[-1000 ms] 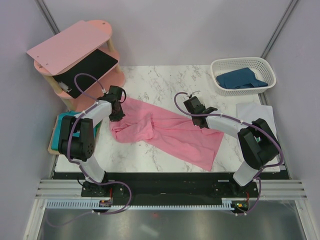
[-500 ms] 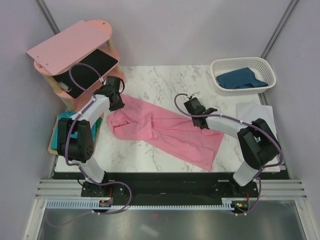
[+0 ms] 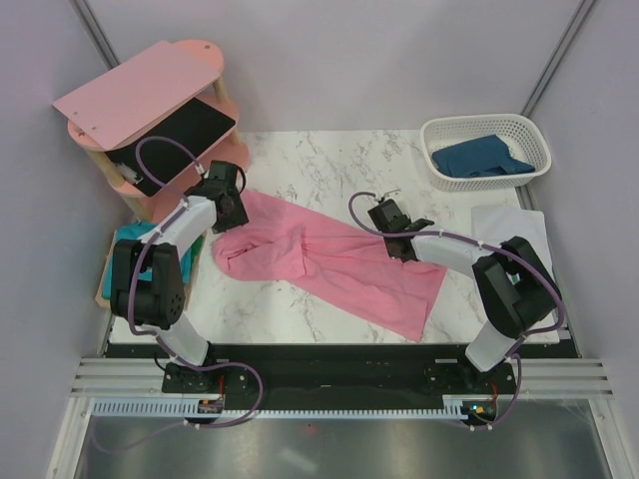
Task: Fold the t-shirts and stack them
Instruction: Flatten out the tshirt
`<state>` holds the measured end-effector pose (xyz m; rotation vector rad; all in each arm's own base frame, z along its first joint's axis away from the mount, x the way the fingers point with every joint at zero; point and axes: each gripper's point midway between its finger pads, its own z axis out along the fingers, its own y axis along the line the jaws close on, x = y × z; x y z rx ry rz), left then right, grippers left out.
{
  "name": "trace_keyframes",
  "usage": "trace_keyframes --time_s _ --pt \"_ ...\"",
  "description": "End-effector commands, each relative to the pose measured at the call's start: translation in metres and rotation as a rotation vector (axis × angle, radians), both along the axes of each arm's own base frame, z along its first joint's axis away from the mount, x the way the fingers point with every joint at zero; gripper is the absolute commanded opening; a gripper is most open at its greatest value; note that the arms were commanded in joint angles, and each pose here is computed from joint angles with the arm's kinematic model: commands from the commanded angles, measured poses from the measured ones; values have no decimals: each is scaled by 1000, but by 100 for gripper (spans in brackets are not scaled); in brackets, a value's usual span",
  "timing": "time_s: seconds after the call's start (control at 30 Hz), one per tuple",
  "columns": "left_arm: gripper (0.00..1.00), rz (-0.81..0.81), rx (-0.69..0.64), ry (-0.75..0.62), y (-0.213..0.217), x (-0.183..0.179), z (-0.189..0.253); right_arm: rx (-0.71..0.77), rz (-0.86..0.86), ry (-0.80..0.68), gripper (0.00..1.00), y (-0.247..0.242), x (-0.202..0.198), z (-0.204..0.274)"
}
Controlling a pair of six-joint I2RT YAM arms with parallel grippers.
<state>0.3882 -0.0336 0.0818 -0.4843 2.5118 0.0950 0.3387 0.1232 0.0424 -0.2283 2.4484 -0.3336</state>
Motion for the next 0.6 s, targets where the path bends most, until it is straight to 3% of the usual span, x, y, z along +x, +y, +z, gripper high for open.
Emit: trace_keyframes --time_s 0.0,0.33,0.57 --pt "54 29 -48 -19 -3 -9 -4 40 -13 -28 0 3 3 4" --pt "57 58 -39 46 3 -17 -39 33 -14 -31 0 0 1 4" --pt "61 63 -24 3 6 -10 -27 36 -10 -24 0 2 0 2"
